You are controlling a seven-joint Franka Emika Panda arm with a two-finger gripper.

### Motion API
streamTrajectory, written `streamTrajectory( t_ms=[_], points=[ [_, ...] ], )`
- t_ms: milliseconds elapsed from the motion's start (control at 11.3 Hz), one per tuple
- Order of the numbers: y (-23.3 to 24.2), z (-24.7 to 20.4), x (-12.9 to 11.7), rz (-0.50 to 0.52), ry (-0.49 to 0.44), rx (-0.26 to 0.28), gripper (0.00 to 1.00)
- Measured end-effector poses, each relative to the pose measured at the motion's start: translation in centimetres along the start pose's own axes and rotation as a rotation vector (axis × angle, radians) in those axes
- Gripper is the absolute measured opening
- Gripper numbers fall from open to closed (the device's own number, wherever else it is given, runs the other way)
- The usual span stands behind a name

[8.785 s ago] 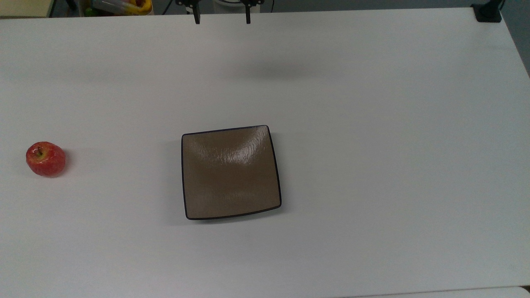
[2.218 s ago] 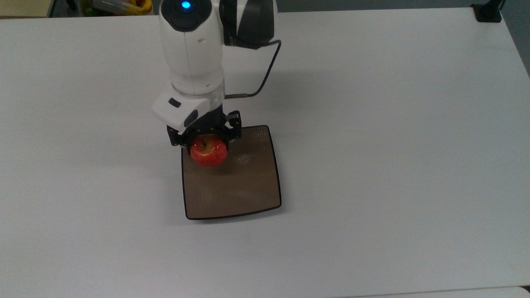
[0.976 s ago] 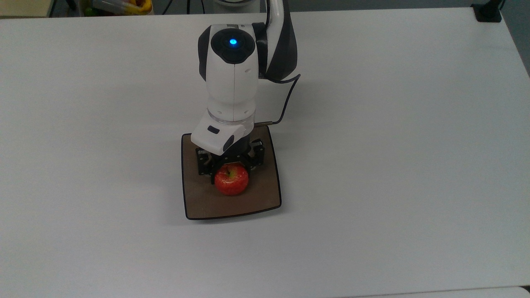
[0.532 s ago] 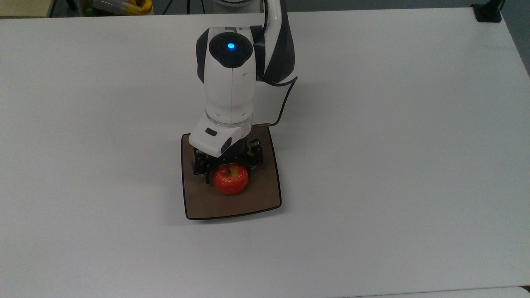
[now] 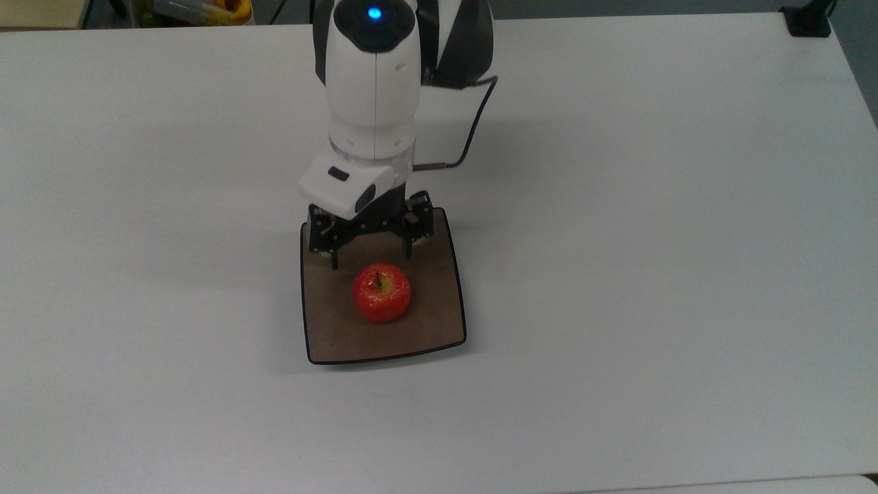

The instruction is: Apples placed on a ceramic plate

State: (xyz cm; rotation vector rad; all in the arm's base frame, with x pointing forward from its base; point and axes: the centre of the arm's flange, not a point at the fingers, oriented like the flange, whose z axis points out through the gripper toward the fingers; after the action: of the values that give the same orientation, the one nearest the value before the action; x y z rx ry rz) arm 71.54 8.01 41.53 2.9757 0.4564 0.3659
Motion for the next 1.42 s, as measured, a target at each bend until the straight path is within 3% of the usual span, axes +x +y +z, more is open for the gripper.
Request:
streamTrajectory(
  t_ms=[266,444,710,1065,1420],
  points=[
    [0.9,-11.1,-2.4,0.052,-0.081,0.050,1.00],
    [1.4,-18.9,-5.7,0.150,-0.143,0.109,1.00],
    [1.4,-26.3,-10.3,0.343,-0.213,0.125,1.00],
    [-0.2,-27.2,-13.7,0.368,-0.278,0.153,1.00],
    [-1.9,-24.2,-12.6,0.193,-0.205,0.164,1.00]
  ],
)
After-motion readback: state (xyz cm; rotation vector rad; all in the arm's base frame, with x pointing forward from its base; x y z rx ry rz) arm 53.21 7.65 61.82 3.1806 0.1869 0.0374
